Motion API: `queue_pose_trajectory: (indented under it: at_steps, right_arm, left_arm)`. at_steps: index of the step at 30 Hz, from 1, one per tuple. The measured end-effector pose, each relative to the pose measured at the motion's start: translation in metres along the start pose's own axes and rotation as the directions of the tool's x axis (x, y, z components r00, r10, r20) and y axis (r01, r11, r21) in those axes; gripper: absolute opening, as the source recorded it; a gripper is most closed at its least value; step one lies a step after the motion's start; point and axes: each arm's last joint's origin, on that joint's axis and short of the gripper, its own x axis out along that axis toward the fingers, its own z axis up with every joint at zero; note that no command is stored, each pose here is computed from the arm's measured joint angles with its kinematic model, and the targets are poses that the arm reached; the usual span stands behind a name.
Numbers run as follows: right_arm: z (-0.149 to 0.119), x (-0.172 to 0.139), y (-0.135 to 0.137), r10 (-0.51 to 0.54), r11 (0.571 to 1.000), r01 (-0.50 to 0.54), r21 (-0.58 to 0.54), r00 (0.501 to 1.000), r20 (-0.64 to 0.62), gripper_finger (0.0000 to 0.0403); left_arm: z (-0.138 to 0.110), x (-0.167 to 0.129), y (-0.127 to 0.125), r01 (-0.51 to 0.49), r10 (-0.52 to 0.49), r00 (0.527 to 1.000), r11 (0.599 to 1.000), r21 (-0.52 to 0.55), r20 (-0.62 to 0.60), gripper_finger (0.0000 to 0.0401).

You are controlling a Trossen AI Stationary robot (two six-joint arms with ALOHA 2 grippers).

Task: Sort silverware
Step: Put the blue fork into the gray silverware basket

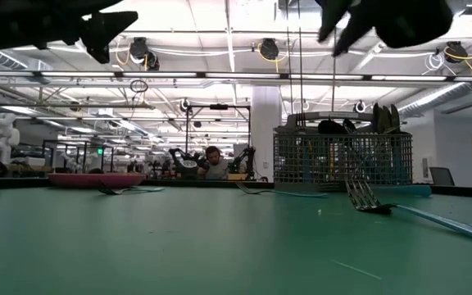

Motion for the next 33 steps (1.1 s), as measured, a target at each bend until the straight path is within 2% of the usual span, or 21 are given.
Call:
queue_pose_trajectory:
  at_steps: [3,6,13,17,25,33]
  right_arm:
    - [-0.01,0.015,0.008,-0.136,0.99,0.135,-0.039,0.991,-0.015,0.0073]
    - [-0.019,0.036,0.01,-0.182,0.982,0.18,-0.051,0.983,-0.037,0.0073]
    - [-0.039,0.084,0.004,-0.295,0.951,0.307,0.024,0.93,-0.221,0.0094]
    - [-0.043,0.097,0.001,-0.317,0.944,0.331,0.011,0.913,-0.256,0.0121]
    - [-0.044,0.098,0.002,-0.313,0.947,0.32,-0.005,0.924,-0.221,0.017]
    - [-0.05,0.11,-0.002,-0.347,0.935,0.356,0.007,0.916,-0.203,0.0165]
  left_arm:
    - [0.001,0.0,-0.001,0.022,-0.022,1.0,1.0,0.002,0.008,0.0192]
    - [0.002,0.0,-0.001,0.024,-0.024,1.0,1.0,0.002,0.016,0.0192]
    - [0.003,0.0,-0.001,0.023,-0.024,0.999,0.999,0.032,0.029,0.0192]
    - [0.003,0.0,-0.001,0.022,-0.024,0.999,0.999,0.046,0.034,0.0192]
    - [0.003,0.0,-0.001,0.021,-0.022,0.999,0.999,0.049,0.033,0.0192]
    - [0.003,0.0,-0.001,0.02,-0.021,0.999,0.999,0.031,0.025,0.0192]
